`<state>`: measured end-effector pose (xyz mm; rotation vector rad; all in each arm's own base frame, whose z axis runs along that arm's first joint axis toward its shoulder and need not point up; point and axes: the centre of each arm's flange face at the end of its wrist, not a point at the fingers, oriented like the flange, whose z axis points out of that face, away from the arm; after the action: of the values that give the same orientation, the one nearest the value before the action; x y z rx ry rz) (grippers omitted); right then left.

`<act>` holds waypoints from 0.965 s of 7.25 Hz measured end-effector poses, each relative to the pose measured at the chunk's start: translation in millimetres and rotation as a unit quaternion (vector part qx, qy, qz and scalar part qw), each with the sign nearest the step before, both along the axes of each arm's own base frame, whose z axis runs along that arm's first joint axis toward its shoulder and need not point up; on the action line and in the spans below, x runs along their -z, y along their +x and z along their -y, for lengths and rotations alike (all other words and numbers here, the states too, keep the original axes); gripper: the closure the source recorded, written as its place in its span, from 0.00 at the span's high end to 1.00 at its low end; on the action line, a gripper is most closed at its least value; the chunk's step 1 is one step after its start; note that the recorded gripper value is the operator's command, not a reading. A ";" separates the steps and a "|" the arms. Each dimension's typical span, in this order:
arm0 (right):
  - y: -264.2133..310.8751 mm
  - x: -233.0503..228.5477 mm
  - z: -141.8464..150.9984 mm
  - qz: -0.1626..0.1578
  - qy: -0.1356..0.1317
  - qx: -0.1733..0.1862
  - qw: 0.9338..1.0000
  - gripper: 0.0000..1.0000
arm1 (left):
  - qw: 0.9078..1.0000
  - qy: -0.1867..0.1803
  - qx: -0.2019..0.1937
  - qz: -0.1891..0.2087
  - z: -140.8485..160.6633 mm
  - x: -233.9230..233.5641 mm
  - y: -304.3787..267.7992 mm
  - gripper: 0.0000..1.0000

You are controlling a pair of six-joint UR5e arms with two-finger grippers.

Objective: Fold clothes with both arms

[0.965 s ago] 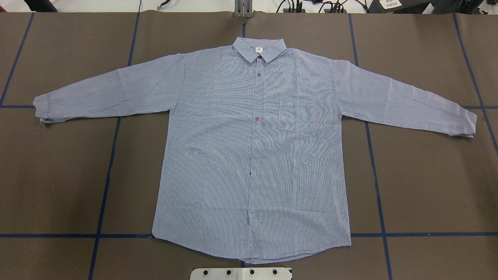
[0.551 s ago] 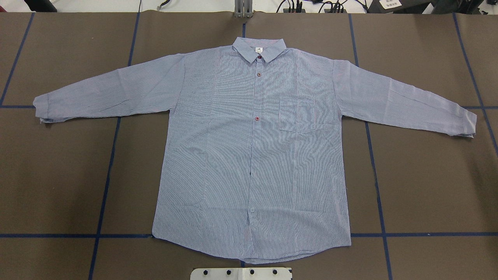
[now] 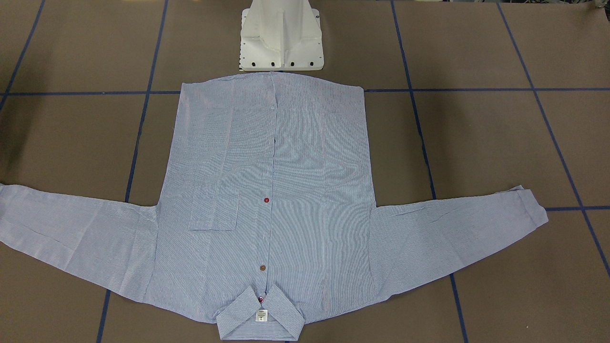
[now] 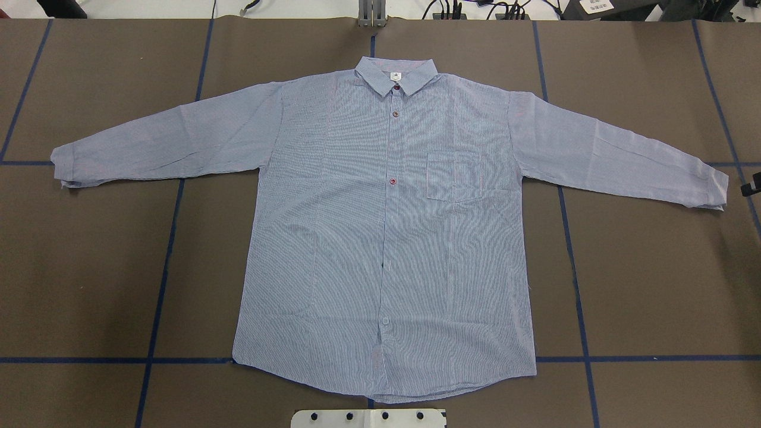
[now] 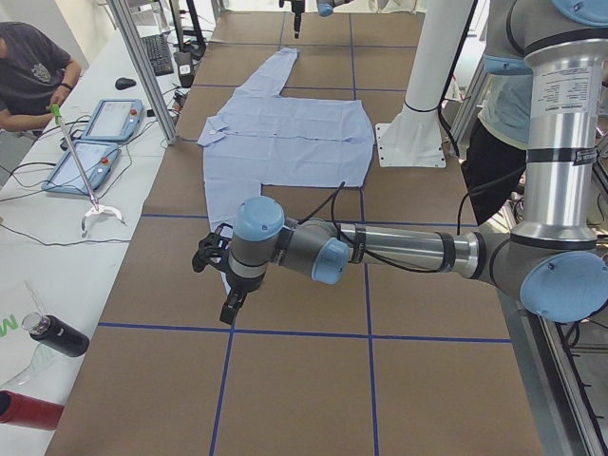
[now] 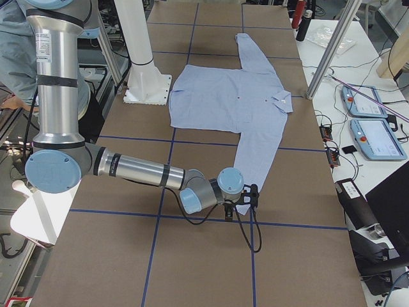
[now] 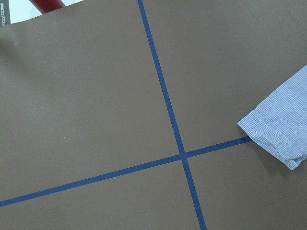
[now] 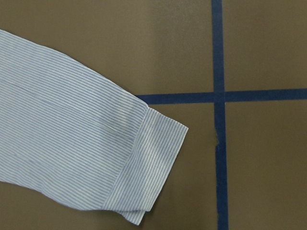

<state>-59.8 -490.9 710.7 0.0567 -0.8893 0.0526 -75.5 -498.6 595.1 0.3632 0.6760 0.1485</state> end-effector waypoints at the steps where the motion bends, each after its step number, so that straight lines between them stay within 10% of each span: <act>1: -16.0 3.1 10.4 -0.012 0.003 0.003 1.000 1.00 | 1.000 0.001 0.000 0.000 0.0 1.3 0.0 1.00; 7: -45.5 -8.9 16.5 -0.028 -0.012 0.018 0.999 0.76 | 1.000 0.006 0.000 0.000 0.3 5.7 0.0 1.00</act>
<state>-105.3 -507.4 719.6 0.0199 -0.8337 0.0289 -75.6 -498.9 589.5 0.3750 0.6750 0.1523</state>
